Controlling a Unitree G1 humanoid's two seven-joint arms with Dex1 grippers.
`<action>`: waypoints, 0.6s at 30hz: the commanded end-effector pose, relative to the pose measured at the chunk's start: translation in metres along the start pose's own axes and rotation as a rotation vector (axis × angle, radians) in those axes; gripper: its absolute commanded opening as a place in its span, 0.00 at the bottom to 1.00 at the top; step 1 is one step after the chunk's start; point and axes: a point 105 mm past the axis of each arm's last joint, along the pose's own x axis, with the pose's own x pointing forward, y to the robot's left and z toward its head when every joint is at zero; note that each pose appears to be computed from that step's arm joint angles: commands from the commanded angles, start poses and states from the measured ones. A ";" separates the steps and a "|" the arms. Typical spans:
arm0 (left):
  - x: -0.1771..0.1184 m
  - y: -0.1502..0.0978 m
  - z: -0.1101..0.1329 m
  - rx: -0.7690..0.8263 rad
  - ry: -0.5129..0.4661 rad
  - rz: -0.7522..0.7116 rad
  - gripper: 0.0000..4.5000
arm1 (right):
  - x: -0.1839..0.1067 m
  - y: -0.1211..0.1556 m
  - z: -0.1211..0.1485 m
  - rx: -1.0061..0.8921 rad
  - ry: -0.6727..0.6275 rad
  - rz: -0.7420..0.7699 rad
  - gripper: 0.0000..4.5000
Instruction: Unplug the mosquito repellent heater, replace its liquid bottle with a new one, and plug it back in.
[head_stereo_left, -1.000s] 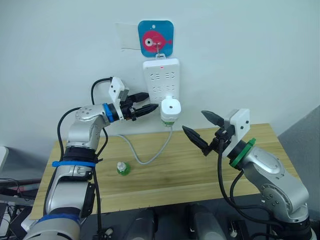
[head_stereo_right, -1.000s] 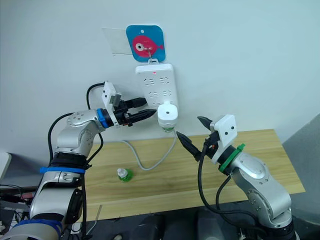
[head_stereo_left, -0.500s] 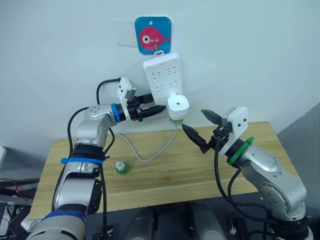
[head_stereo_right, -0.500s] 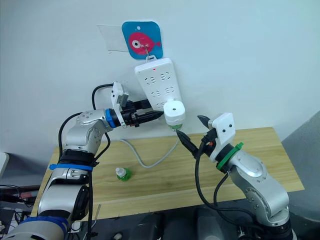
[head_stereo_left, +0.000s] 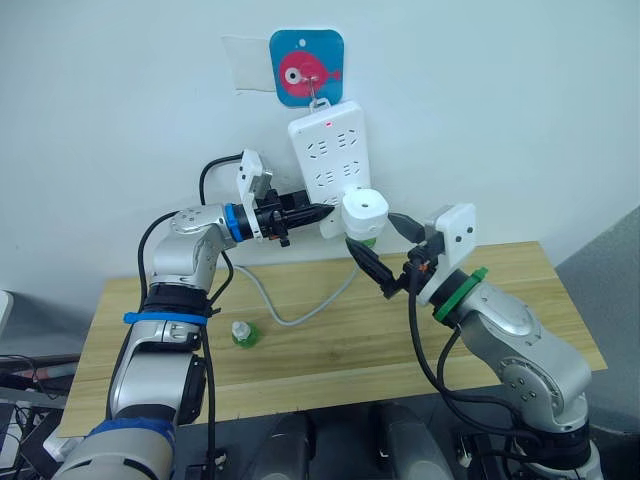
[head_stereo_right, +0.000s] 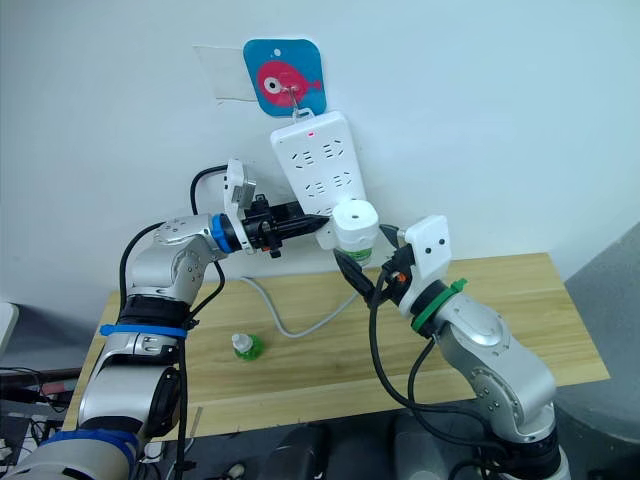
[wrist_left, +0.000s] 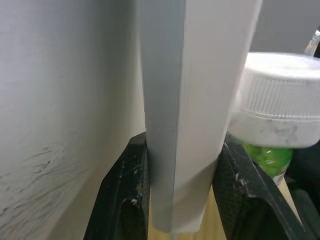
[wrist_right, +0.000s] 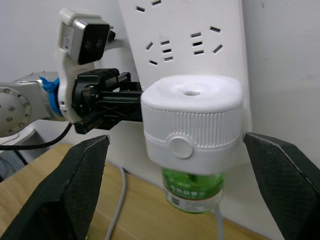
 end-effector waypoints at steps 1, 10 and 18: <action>0.005 0.001 0.019 0.051 -0.050 -0.004 0.29 | 0.007 0.003 0.008 -0.029 -0.021 -0.034 1.00; 0.006 0.001 0.016 0.065 -0.045 0.020 0.29 | 0.029 0.005 0.015 -0.075 -0.018 -0.123 1.00; 0.005 0.003 0.015 0.075 -0.044 0.040 0.29 | 0.038 -0.001 0.008 -0.081 -0.007 -0.165 1.00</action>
